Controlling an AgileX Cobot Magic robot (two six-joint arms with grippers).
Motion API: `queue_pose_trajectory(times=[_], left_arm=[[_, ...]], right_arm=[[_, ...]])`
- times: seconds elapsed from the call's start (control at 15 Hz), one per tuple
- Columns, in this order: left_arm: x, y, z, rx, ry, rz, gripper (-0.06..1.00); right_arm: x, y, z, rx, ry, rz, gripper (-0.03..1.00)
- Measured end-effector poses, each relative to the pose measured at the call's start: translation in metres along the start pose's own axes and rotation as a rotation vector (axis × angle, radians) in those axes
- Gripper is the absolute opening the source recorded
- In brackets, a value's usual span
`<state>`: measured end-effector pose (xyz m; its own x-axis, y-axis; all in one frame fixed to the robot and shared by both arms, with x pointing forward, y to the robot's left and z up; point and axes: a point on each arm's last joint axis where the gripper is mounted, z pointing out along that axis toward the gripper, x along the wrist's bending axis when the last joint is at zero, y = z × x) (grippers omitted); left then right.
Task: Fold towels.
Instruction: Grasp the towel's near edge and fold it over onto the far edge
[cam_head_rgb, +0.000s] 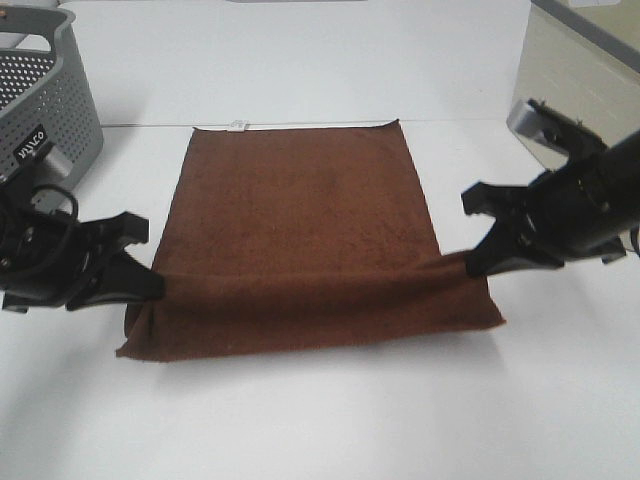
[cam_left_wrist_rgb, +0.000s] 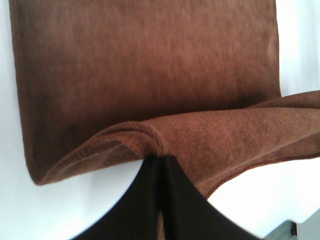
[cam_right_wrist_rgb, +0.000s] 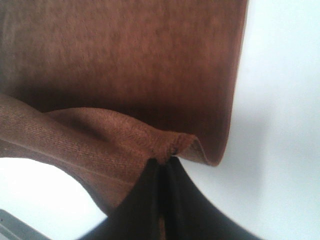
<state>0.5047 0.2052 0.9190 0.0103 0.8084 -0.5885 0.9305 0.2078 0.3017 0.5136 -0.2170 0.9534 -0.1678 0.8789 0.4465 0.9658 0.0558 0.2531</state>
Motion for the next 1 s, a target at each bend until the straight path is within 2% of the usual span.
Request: queue_pose_trajectory(times=[0.27,0.6,0.8,1.0], left_arm=[[-0.011,0.070,0.019,-0.082,-0.016,-0.028,0.00],[0.002,0.156,0.036,-0.221,-0.030,-0.067,0.00],[0.009,0.201,0.070,-0.282,-0.049,-0.032,0.00],[0.020,0.235,0.103,-0.352,-0.057,-0.004,0.00]], right_arm=[[0.005,0.080,0.009,-0.015,0.011,-0.057,0.00],[0.001,0.173,0.036,-0.070,0.019,-0.083,0.00],[-0.011,0.220,0.059,-0.140,-0.041,-0.126,0.00],[-0.025,0.248,0.082,-0.214,-0.094,-0.173,0.00]])
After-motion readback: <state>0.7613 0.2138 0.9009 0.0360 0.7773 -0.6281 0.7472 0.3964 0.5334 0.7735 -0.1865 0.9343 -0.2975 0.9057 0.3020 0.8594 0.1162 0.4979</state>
